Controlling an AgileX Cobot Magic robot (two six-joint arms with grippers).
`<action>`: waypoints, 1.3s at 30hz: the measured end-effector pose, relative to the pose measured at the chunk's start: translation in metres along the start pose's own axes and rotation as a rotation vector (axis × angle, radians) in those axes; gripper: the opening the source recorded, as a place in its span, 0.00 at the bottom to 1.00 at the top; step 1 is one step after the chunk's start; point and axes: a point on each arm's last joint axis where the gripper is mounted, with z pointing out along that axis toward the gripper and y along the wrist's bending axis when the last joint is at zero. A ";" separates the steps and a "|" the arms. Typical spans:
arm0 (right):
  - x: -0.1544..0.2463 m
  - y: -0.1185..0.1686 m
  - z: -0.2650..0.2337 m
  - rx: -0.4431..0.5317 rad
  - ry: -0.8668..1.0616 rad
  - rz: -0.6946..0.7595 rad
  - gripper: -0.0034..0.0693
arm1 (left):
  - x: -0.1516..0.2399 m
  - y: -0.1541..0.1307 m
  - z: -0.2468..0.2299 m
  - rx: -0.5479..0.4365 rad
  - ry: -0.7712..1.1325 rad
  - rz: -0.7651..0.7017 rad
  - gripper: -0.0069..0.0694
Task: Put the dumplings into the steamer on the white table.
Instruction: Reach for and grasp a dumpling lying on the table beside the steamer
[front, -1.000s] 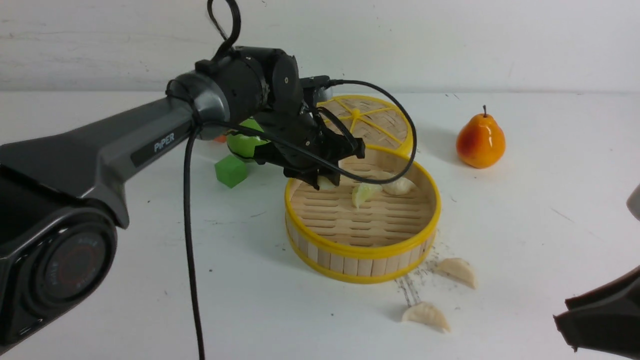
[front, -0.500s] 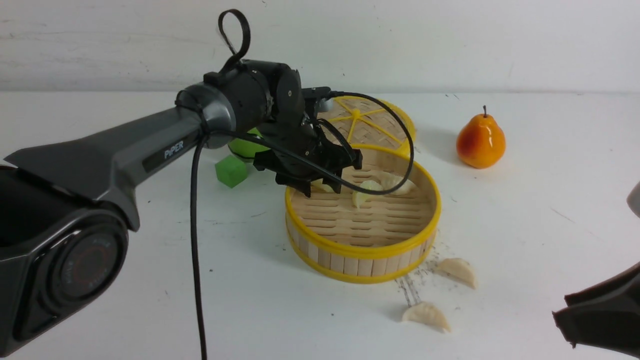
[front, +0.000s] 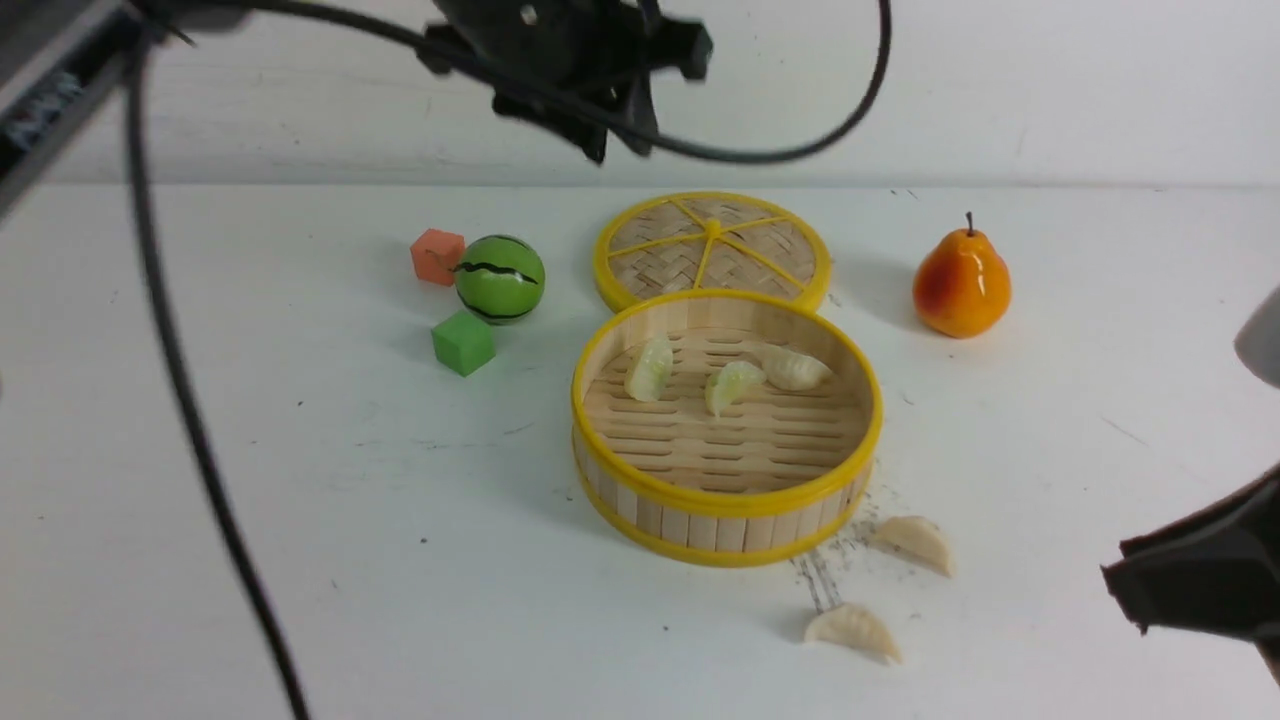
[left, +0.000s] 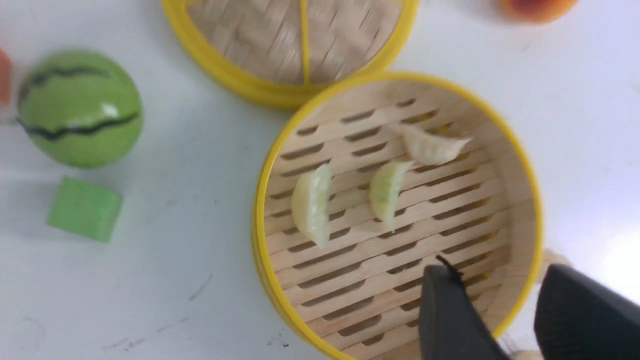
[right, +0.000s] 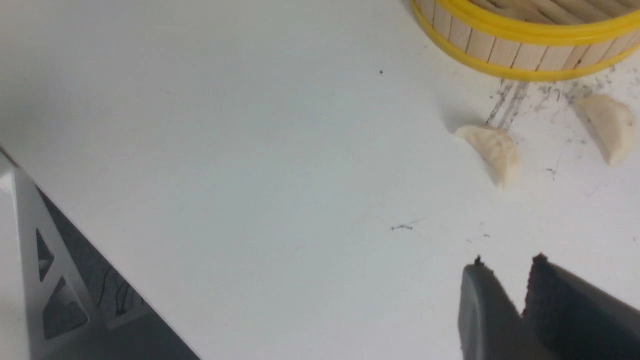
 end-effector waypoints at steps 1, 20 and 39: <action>-0.006 -0.001 -0.001 -0.004 0.014 -0.010 0.14 | -0.001 -0.003 -0.020 0.004 -0.031 0.010 0.30; -0.057 -0.008 0.093 -0.011 0.327 -0.238 0.06 | 0.189 0.014 -0.160 -0.088 0.057 0.013 0.07; -0.035 -0.059 0.235 -0.015 0.506 -0.488 0.93 | 0.317 0.029 -0.173 -0.078 0.056 -0.042 0.07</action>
